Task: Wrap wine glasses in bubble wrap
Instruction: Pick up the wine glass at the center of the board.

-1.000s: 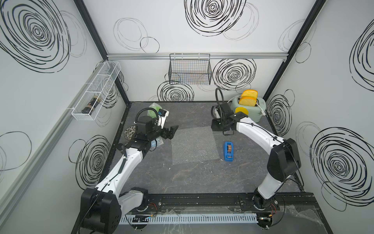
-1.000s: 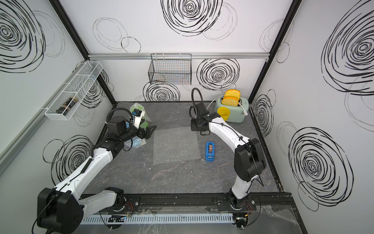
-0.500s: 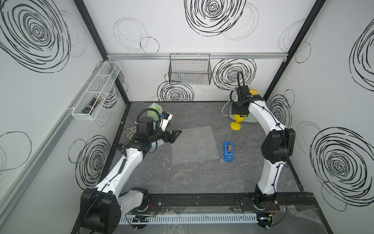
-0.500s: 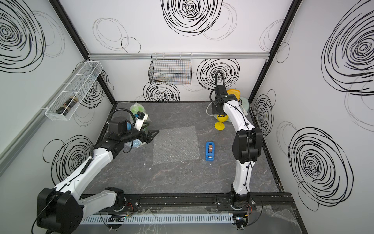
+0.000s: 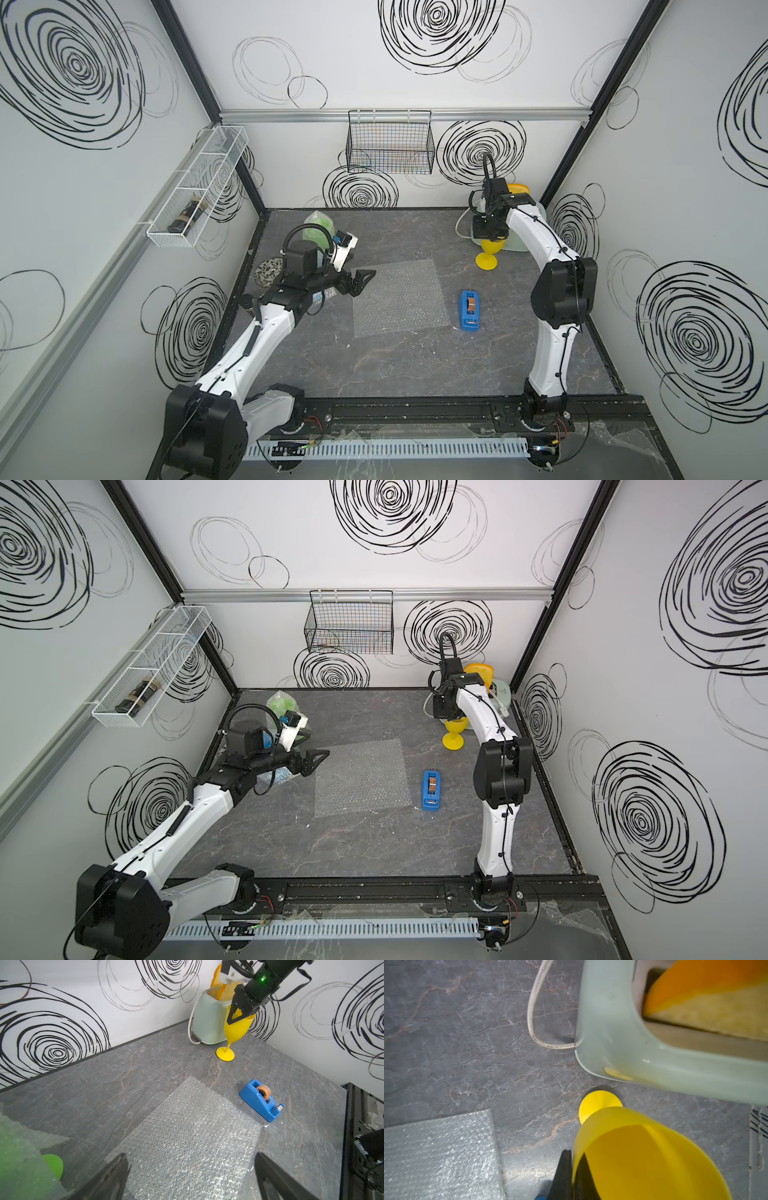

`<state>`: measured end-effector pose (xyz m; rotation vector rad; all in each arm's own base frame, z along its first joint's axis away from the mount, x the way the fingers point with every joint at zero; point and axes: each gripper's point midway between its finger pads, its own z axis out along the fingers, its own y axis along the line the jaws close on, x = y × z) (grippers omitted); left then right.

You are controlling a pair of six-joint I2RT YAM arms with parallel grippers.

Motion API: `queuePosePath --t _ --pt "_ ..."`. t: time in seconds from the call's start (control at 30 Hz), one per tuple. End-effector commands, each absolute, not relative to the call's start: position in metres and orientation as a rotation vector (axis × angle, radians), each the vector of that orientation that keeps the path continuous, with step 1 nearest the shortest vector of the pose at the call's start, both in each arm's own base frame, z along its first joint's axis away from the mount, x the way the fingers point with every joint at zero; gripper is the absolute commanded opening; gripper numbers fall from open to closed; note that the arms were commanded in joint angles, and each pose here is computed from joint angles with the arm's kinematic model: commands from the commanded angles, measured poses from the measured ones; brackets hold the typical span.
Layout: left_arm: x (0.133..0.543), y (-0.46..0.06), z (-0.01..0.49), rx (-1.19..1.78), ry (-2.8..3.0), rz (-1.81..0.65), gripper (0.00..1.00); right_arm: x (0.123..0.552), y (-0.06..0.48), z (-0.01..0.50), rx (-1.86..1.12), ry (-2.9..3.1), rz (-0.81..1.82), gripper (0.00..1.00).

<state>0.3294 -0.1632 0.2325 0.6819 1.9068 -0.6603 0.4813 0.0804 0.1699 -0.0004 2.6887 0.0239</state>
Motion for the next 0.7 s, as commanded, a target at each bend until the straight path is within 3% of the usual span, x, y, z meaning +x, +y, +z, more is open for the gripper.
queuePosePath --t 0.0,0.37,0.67 --pt "0.328 -0.174 0.235 0.739 1.865 -0.676 0.97 0.443 0.105 0.223 -0.088 2.649 0.175 0.01" --pt "0.318 -0.205 0.225 0.923 1.86 -0.653 0.98 0.337 0.235 0.276 -0.598 2.52 0.753 0.03" --pt "0.304 -0.23 0.204 1.097 1.84 -0.587 0.96 0.299 0.278 0.292 -0.697 2.42 1.044 0.03"
